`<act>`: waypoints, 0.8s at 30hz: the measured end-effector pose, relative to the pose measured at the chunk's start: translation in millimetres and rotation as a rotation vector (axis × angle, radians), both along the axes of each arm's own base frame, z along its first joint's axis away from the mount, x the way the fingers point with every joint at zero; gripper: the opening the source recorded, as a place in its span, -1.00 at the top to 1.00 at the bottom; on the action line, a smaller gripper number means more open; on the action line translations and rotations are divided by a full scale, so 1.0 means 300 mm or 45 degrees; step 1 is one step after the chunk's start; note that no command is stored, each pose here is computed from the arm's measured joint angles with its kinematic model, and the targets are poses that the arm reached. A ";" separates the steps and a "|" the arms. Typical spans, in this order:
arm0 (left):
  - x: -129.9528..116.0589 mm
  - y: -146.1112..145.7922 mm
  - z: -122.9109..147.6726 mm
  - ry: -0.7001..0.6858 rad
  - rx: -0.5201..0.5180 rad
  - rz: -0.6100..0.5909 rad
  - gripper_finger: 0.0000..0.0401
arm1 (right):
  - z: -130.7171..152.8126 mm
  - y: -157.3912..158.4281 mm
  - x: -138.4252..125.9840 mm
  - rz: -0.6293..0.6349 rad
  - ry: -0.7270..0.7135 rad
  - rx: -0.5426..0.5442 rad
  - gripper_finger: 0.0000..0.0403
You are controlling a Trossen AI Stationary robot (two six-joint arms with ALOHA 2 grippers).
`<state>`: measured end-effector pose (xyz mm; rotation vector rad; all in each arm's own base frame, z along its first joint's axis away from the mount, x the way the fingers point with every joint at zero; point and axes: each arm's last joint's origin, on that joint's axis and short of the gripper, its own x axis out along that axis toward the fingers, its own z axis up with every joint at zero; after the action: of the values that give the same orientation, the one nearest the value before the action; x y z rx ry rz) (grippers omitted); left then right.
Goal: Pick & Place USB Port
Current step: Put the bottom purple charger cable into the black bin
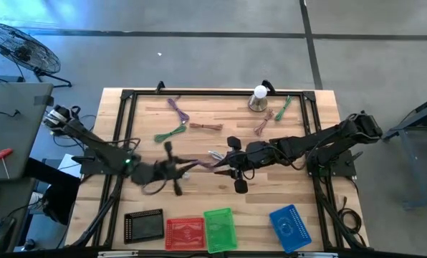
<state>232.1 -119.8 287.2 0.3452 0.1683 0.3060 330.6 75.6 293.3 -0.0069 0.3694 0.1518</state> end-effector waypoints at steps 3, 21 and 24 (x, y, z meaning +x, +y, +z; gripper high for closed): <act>-0.079 -0.062 0.023 -0.027 -0.009 0.003 0.92 | 0.000 0.000 0.000 0.001 0.001 -0.004 0.53; -0.579 -0.356 0.053 -0.187 -0.182 -0.241 0.92 | -0.001 -0.003 0.000 -0.001 -0.001 -0.043 0.53; -0.609 -0.364 0.055 -0.194 -0.236 -0.289 0.92 | -0.001 -0.003 0.000 -0.004 0.000 -0.039 0.53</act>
<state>49.4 -229.0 303.7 0.1541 0.0068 0.0904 330.6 74.7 292.9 -0.0368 0.3714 0.1429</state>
